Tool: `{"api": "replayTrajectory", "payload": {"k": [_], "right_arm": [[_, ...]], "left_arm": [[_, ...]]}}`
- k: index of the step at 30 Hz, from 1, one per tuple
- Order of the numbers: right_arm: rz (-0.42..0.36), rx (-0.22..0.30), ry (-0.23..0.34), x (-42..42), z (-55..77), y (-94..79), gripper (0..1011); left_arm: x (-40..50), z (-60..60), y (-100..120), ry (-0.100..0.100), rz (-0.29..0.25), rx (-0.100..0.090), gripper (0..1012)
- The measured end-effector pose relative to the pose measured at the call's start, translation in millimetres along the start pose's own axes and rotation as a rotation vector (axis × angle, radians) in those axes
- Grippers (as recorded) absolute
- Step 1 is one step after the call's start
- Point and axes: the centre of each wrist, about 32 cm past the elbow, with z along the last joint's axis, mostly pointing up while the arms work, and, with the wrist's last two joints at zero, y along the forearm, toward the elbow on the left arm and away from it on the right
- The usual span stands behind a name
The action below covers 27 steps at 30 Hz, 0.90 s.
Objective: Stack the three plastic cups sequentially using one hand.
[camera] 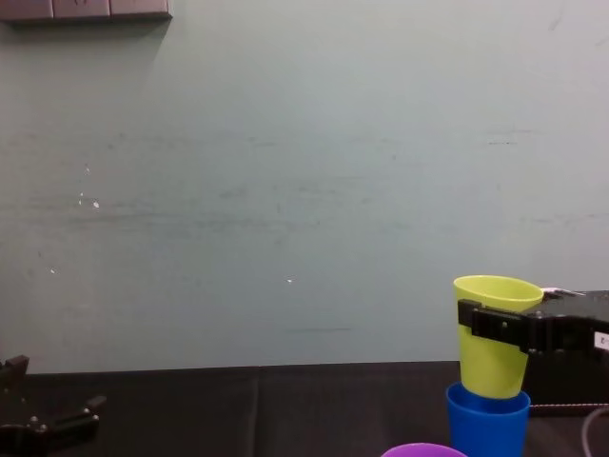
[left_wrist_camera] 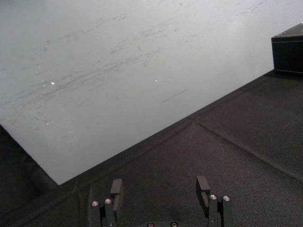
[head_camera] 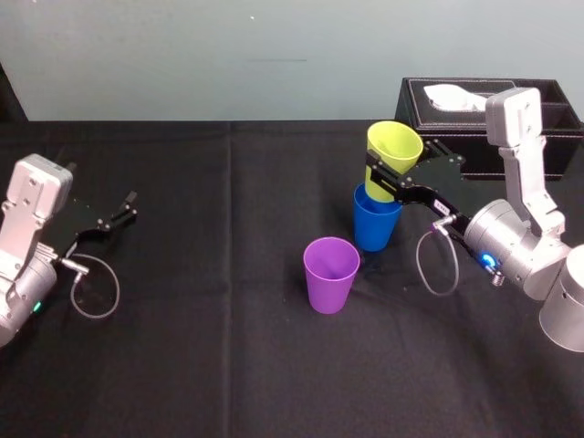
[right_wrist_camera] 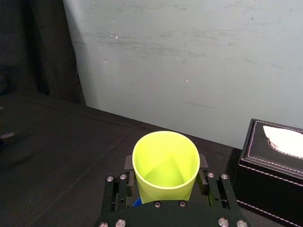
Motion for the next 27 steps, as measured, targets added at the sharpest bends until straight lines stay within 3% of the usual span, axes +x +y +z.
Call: {"api": "replayTrajectory", "payload": {"k": [27], "right_arm": [[0.011, -0.033, 0.002, -3.1, -18.2, 4.0, 741]], "left_arm": [[0.0, 0.0, 0.0, 0.000, 0.000, 0.000, 1011]]}}
